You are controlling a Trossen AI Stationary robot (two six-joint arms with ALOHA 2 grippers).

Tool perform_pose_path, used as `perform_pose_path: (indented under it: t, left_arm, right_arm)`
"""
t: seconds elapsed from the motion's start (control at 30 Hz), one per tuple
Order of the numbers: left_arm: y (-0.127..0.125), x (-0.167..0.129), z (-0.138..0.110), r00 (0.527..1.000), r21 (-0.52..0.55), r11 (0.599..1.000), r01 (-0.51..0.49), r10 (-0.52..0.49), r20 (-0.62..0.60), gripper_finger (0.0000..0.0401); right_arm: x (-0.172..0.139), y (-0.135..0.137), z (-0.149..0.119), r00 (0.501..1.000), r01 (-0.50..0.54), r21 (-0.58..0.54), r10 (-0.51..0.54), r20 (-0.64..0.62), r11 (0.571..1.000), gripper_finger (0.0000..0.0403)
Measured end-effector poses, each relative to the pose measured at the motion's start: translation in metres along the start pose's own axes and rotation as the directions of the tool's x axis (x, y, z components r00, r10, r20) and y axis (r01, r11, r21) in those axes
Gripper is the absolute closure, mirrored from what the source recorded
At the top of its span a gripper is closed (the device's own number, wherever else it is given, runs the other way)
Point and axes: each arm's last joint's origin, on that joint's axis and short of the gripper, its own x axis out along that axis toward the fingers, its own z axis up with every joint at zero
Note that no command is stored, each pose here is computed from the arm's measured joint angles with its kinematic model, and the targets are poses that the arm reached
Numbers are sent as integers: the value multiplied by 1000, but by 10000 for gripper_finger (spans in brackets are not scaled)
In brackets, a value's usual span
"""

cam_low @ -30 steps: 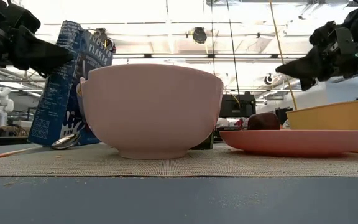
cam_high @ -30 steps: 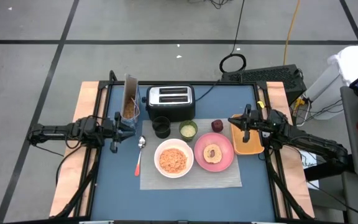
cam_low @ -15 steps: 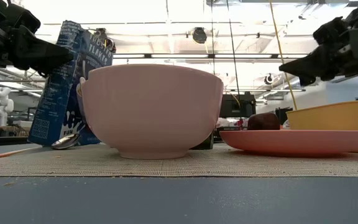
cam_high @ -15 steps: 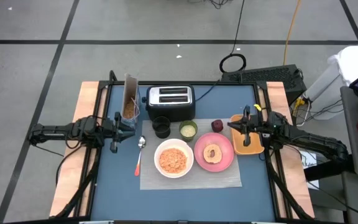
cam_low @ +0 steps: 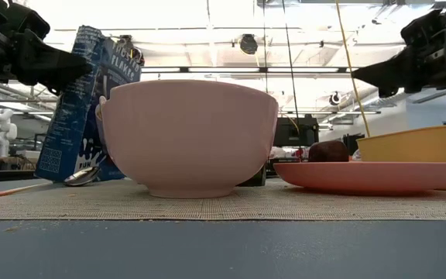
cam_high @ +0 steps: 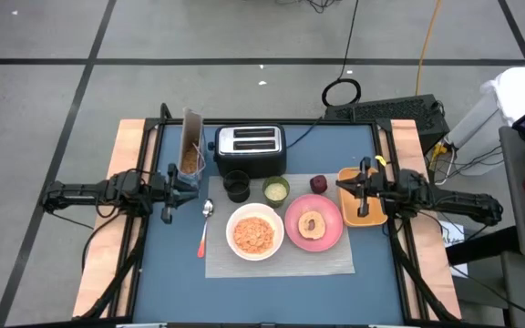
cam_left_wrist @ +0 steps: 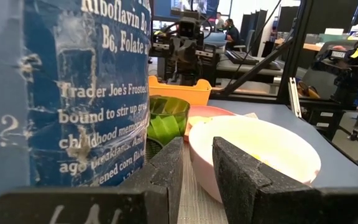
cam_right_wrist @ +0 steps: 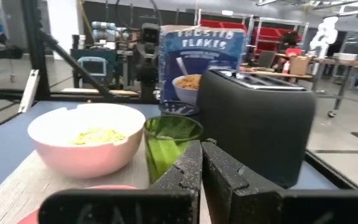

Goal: Arrange a breakfast setting
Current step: Return to Home Position

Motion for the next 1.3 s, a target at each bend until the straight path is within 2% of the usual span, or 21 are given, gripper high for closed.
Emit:
perform_pose_path:
  t: [0.23,0.4,0.63,1.3]
  left_arm:
    - [0,0,0,1000,0,1000,0,0,1,307]
    - [0,0,0,1000,0,1000,1,-1,2,307]
    - [0,0,1,1000,0,1000,2,-2,2,307]
    - [0,0,1,1000,0,1000,3,-3,4,307]
  right_arm:
    - [0,6,-2,998,-53,-2,53,-21,999,401]
    - [0,6,0,999,-52,-1,52,-5,999,401]
    - [0,5,8,996,-45,1,45,80,999,401]
    - [0,5,9,995,-45,2,45,87,999,401]
